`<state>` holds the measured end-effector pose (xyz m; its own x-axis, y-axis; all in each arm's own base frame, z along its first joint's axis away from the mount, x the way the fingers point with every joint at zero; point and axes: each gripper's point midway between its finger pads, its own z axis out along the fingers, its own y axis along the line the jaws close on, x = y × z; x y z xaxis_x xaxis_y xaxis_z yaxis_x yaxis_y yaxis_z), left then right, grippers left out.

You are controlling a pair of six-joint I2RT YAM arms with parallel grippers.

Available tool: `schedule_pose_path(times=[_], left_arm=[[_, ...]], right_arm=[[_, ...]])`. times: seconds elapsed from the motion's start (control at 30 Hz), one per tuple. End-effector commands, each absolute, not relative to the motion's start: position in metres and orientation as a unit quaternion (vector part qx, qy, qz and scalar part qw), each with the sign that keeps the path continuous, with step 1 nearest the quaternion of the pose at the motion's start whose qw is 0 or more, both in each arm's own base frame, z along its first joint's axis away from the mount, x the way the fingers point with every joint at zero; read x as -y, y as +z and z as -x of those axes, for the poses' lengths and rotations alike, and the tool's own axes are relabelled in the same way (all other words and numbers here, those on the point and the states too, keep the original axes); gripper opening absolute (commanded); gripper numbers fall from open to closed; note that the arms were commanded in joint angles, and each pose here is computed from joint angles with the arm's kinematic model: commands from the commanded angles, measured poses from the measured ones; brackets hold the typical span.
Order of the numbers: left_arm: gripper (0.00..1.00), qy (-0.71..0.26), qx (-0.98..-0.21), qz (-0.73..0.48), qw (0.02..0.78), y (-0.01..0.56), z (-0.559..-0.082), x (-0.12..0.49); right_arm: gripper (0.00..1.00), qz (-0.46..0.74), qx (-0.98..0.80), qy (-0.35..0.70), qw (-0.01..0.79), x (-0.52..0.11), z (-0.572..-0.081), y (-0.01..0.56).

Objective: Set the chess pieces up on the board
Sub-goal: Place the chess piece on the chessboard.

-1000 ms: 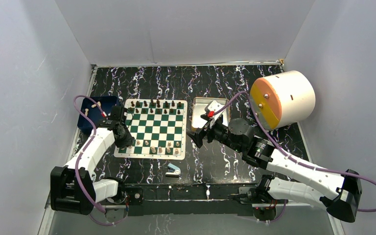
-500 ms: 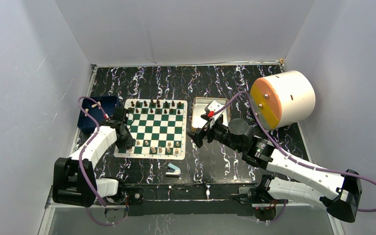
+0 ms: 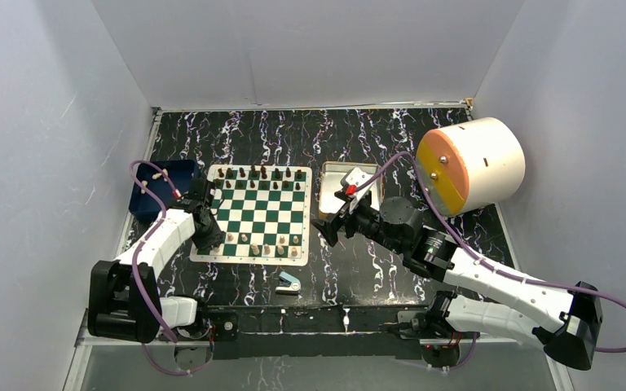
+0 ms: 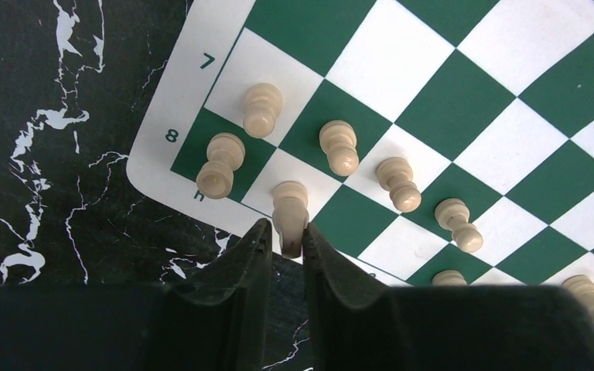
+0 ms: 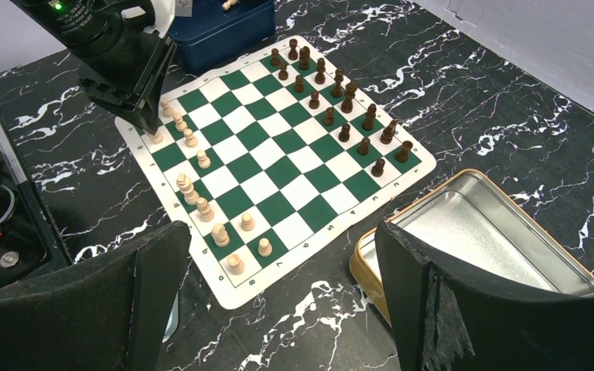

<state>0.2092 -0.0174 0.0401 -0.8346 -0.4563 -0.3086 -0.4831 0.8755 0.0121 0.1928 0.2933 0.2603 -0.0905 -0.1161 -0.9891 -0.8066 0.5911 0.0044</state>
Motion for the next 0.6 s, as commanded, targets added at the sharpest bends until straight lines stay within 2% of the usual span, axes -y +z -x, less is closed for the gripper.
schedule_pose_path(times=[0.0, 0.33, 0.47, 0.57], left_arm=[[0.23, 0.053, -0.956, 0.247, 0.150, 0.042, -0.209, 0.013], [0.38, 0.006, -0.955, 0.230, 0.186, 0.077, -0.232, 0.027], [0.41, -0.016, -0.947, 0.203, 0.249, 0.110, -0.262, 0.031], [0.48, 0.031, -0.930, 0.203, 0.304, 0.132, -0.284, 0.010]], right_arm=[[0.99, 0.328, -0.654, 0.302, 0.611, -0.291, -0.196, 0.289], [0.99, 0.331, -0.655, 0.306, 0.606, -0.293, -0.194, 0.288], [0.99, 0.324, -0.658, 0.313, 0.603, -0.293, -0.193, 0.288], [0.99, 0.303, -0.664, 0.318, 0.605, -0.291, -0.195, 0.291]])
